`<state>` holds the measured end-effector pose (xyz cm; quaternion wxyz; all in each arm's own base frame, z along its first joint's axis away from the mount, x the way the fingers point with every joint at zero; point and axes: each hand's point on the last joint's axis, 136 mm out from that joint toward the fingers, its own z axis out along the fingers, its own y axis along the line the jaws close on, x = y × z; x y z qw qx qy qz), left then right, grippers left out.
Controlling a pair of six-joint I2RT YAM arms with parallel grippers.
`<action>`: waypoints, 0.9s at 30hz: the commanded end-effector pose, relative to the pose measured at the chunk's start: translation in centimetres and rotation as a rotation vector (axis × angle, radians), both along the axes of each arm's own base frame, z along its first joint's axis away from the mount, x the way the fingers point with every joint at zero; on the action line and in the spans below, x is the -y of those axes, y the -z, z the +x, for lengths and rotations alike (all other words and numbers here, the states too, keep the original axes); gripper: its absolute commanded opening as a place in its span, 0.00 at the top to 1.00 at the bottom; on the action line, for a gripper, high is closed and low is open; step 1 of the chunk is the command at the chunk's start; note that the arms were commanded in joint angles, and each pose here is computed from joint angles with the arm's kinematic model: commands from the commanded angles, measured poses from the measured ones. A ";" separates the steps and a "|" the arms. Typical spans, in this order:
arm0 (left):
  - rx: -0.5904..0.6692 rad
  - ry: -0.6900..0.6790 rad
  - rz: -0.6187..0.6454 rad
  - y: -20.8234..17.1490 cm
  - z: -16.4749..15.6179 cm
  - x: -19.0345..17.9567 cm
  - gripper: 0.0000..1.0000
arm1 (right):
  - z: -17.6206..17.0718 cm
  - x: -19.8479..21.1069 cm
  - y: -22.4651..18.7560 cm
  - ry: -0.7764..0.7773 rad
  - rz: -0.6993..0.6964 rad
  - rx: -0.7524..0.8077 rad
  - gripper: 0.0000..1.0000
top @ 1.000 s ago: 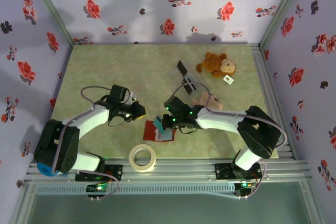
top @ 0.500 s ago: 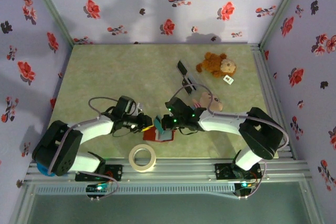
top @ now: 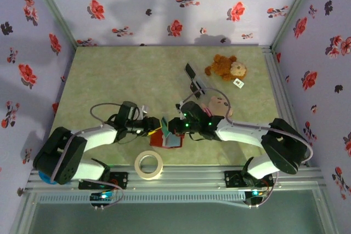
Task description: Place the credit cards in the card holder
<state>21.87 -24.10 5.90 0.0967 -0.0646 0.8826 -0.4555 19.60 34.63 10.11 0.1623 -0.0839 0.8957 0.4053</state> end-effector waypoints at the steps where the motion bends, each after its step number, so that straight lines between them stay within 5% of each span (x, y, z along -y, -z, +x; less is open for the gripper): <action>1: 0.089 -0.016 -0.122 -2.9 0.9 0.9 0.59 | -0.2 -0.9 -1.2 -0.007 0.095 -0.020 1.00; 6: 0.124 -0.035 -0.249 -4.9 1.4 1.6 0.60 | 0.0 -1.1 -1.9 0.019 0.166 -0.027 1.00; 12: 0.148 -0.038 -0.324 -6.4 1.7 2.1 0.81 | 0.2 -1.0 -2.0 0.053 0.212 -0.040 1.00; 23: 0.180 -0.042 -0.332 -7.5 2.0 1.7 1.00 | 0.4 -0.4 -1.5 0.071 0.209 -0.055 0.96; 27: 0.182 -0.030 -0.321 -7.4 1.9 1.6 1.00 | 0.3 -0.3 -1.0 0.076 0.209 -0.066 0.94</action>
